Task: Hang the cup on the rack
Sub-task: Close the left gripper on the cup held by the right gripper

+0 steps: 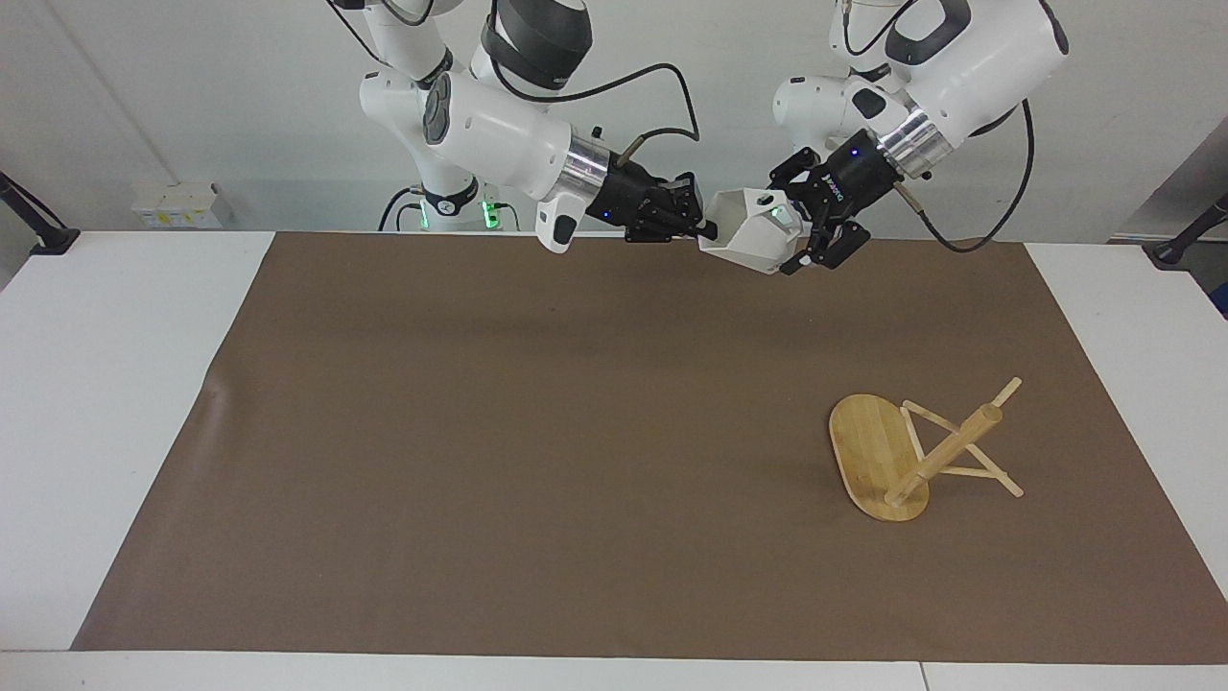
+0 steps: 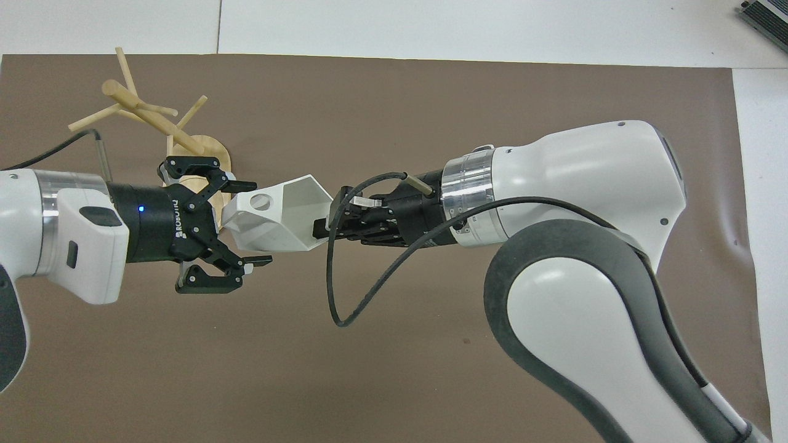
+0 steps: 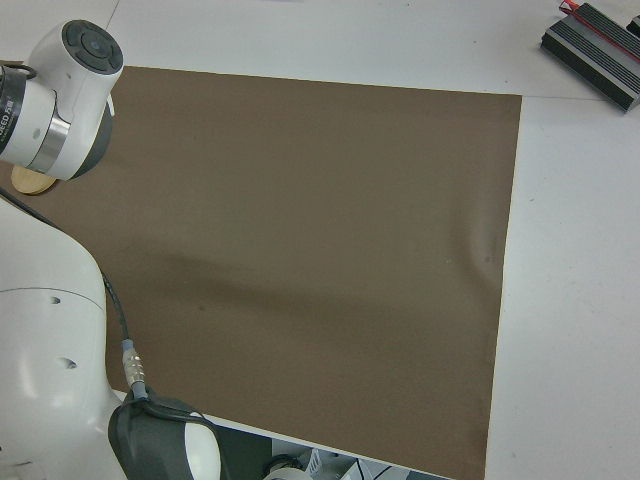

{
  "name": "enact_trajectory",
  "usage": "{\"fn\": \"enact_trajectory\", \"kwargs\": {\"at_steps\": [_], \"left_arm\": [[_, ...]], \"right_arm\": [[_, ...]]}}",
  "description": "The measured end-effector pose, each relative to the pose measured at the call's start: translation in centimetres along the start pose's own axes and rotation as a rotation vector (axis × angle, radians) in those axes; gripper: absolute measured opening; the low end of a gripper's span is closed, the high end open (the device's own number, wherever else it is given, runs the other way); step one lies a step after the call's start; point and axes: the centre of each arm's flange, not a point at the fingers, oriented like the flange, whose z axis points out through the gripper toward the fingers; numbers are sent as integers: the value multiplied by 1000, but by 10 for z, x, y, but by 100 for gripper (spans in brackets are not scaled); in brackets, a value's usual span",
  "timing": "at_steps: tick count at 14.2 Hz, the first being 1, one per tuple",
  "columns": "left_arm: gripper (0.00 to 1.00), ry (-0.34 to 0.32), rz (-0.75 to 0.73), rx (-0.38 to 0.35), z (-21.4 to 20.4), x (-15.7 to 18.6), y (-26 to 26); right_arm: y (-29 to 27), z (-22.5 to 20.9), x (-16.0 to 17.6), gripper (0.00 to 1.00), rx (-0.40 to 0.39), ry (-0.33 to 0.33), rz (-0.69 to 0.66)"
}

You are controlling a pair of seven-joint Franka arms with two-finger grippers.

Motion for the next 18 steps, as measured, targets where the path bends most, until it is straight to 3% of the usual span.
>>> {"fn": "enact_trajectory", "kwargs": {"at_steps": [12, 14, 16, 18], "left_arm": [[99, -4, -62, -8, 5, 4, 4], [96, -5, -62, -8, 5, 4, 4], [79, -8, -59, -10, 5, 4, 5], [78, -8, -60, -10, 4, 3, 6]], "right_arm": [[0, 0, 0, 7, 0, -1, 0], [0, 0, 0, 7, 0, -1, 0], [1, -1, 2, 7, 1, 3, 3], [2, -1, 2, 7, 1, 3, 4]]}}
